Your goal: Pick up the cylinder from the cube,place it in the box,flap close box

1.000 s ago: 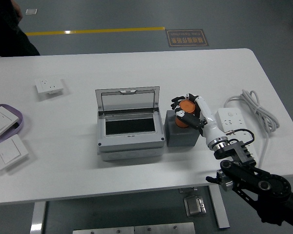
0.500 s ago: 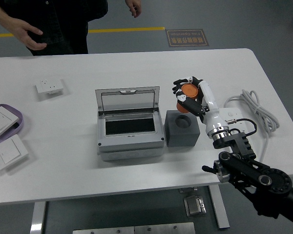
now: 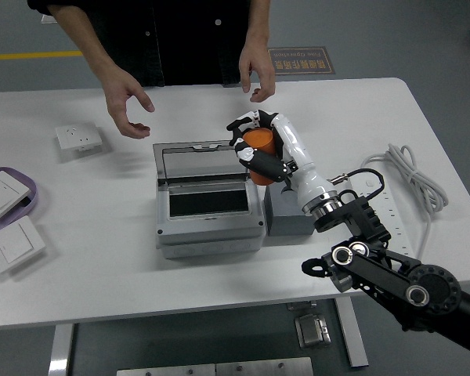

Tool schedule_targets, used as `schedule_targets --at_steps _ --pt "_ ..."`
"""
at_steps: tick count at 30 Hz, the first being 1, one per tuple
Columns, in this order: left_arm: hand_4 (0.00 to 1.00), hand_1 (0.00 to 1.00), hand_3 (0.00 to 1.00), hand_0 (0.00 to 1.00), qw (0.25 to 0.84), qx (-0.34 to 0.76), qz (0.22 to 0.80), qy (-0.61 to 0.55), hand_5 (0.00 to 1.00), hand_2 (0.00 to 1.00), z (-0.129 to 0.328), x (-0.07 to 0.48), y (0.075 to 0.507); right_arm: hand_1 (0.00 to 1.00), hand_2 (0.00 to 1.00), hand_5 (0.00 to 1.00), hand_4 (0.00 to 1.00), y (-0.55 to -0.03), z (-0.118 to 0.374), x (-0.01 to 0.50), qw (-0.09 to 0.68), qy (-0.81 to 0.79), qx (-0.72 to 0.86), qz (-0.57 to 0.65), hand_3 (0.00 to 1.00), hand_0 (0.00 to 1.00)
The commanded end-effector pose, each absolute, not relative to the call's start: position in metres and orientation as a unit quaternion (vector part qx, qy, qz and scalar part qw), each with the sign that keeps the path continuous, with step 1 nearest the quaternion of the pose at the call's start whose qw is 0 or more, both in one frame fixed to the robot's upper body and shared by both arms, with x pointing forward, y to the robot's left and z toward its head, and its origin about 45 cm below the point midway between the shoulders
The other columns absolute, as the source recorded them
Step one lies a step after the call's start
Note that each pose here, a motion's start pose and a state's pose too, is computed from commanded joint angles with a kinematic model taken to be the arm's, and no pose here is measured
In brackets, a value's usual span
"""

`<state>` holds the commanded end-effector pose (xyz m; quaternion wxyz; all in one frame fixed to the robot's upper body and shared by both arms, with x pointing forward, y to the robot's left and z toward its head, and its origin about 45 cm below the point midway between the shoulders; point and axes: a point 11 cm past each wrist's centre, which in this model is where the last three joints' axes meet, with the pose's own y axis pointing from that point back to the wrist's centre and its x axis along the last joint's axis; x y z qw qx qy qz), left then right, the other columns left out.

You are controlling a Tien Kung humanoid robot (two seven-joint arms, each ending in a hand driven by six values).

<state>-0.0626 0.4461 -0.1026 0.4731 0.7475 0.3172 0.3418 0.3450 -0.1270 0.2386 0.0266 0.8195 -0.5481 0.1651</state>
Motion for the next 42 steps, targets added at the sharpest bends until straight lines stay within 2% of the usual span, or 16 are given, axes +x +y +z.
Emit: schedule_targets --at_steps 8,19,27,28,33,34,39,40,42 --pt "0.714 0.621 0.644 0.632 0.472 0.749 0.342 0.316 0.307 0.561 -0.102 -0.062 0.449 0.149 0.282 0.002 0.002 -0.083 0.235 0.348 0.103 -0.474 0.839 0.246 0.255 0.027" --pt "0.714 0.620 0.643 0.632 0.470 0.750 0.340 0.317 0.308 0.560 -0.101 -0.064 0.450 0.156 0.279 0.002 0.002 -0.057 0.203 0.346 0.230 -0.385 0.814 0.369 0.255 0.029" --pt "0.713 0.620 0.642 0.632 0.469 0.751 0.340 0.317 0.309 0.560 -0.100 -0.063 0.451 0.164 0.280 0.002 0.002 -0.046 0.195 0.344 0.255 -0.340 0.797 0.429 0.257 0.048" --pt "0.712 0.620 0.642 0.632 0.469 0.751 0.340 0.316 0.306 0.560 -0.100 -0.063 0.451 0.400 0.454 0.002 0.167 -0.045 0.195 0.343 0.255 -0.337 0.797 0.432 0.424 0.418" --pt "0.712 0.620 0.642 0.632 0.471 0.751 0.339 0.315 0.306 0.560 -0.101 -0.062 0.451 0.400 0.454 0.002 0.167 -0.040 0.195 0.344 0.260 -0.325 0.792 0.446 0.424 0.418" --pt "0.711 0.620 0.641 0.632 0.471 0.751 0.338 0.315 0.305 0.560 -0.101 -0.062 0.451 0.615 0.594 0.002 0.472 -0.040 0.194 0.344 0.264 -0.324 0.790 0.449 0.594 0.683" --pt "0.711 0.620 0.641 0.632 0.472 0.751 0.338 0.314 0.305 0.560 -0.101 -0.061 0.450 0.615 0.594 0.002 0.472 -0.043 0.188 0.348 0.279 -0.319 0.784 0.454 0.594 0.683" --pt "0.710 0.620 0.641 0.632 0.473 0.751 0.338 0.314 0.303 0.560 -0.101 -0.061 0.450 0.625 0.617 0.002 0.487 -0.044 0.187 0.349 0.281 -0.319 0.783 0.455 0.631 0.692" --pt "0.710 0.620 0.641 0.632 0.473 0.751 0.338 0.314 0.303 0.560 -0.101 -0.061 0.450 0.625 0.617 0.002 0.487 -0.045 0.186 0.350 0.285 -0.319 0.781 0.456 0.631 0.692"
